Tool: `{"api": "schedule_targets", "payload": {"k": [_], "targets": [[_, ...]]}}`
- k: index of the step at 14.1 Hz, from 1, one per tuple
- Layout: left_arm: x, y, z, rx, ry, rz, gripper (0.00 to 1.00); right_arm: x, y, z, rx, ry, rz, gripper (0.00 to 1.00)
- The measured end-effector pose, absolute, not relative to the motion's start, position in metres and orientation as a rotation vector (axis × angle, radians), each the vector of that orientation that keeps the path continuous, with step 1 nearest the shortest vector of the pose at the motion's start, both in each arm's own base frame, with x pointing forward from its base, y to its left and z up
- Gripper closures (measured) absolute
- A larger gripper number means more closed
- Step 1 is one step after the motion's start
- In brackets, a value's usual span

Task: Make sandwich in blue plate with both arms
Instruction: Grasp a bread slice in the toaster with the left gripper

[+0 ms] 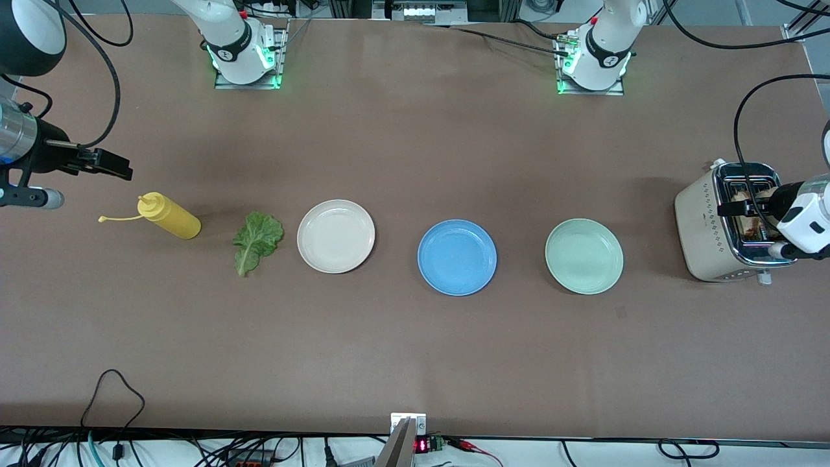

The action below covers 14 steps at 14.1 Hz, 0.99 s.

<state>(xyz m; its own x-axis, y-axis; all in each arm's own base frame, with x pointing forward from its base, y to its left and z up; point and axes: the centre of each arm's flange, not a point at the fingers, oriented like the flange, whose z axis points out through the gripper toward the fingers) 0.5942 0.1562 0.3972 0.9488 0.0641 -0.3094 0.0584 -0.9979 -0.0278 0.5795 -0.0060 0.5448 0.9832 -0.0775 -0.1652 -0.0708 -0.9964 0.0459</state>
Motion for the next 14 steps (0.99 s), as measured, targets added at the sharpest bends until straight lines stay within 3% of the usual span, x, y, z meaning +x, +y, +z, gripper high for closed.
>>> {"api": "schedule_targets", "payload": {"k": [5,6,7,14], "targets": [[0.585,0.193,0.387,-3.104,-0.041,0.519,0.04,0.583,-0.004,0.529,3.082,-0.106,-0.318,0.0],[0.585,0.195,0.387,-3.105,-0.043,0.521,0.07,0.583,-0.004,0.526,3.079,-0.109,-0.341,0.0],[0.584,0.197,0.384,-3.107,-0.041,0.527,0.17,0.582,-0.004,0.524,3.076,-0.111,-0.358,0.0],[0.585,0.201,0.354,-3.11,-0.044,0.602,0.38,0.582,-0.002,0.522,3.078,-0.173,-0.371,0.0]]}}
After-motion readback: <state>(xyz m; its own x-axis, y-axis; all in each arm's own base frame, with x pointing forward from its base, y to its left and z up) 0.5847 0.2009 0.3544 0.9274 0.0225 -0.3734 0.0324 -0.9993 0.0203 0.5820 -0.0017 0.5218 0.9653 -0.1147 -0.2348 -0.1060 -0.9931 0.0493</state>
